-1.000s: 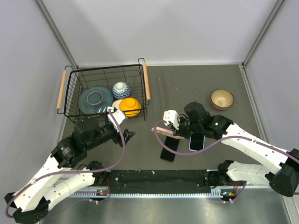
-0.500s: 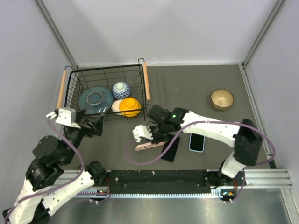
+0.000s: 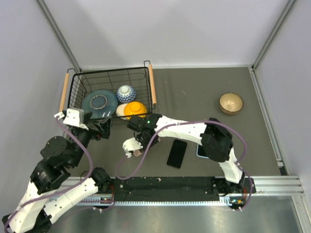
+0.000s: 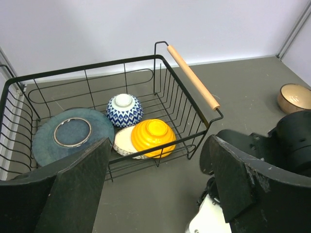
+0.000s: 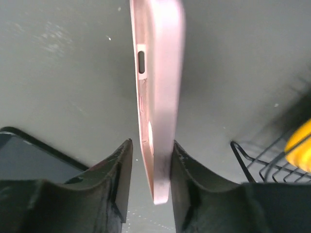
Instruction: Put the phone into the phone case
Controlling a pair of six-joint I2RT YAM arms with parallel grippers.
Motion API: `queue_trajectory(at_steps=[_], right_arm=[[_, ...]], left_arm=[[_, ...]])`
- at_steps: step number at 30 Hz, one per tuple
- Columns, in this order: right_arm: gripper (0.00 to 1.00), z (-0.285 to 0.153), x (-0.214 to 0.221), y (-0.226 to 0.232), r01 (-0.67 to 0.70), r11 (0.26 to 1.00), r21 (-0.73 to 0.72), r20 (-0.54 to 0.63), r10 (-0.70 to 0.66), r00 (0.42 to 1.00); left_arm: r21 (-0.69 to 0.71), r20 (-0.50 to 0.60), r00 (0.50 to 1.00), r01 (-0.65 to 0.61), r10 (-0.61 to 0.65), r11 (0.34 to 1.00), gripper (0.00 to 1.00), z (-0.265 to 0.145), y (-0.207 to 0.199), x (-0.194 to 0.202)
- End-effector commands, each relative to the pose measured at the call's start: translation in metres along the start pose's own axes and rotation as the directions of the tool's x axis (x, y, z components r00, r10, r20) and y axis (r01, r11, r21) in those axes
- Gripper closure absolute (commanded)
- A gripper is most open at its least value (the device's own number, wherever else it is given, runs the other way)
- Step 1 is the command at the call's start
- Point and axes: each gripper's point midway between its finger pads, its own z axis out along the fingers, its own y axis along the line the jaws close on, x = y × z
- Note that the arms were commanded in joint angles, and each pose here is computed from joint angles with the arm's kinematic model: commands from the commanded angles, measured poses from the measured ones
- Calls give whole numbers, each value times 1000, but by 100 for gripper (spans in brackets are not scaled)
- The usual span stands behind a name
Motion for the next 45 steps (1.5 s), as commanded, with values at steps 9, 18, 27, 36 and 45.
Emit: queue_trajectory(at_steps=[9, 18, 27, 36, 45], right_arm=[[40, -11, -12, -39, 53, 975, 216, 24, -59, 998], [32, -55, -22, -51, -1, 924, 382, 126, -51, 991], [32, -116, -35, -20, -500, 771, 396, 564, 226, 795], [30, -131, 47, 18, -989, -131, 76, 761, 648, -27], [9, -88, 88, 63, -806, -591, -34, 709, 554, -436]], left_arm=[[-5, -15, 1000, -21, 21, 1000, 12, 15, -7, 4], [15, -38, 999, -26, 27, 1000, 12, 20, -13, 9], [47, -126, 986, -105, 111, 993, 13, 22, -16, 40], [195, -220, 967, -89, 132, 977, 16, 27, -45, 82], [231, -271, 960, -4, 68, 973, 15, 31, -60, 115]])
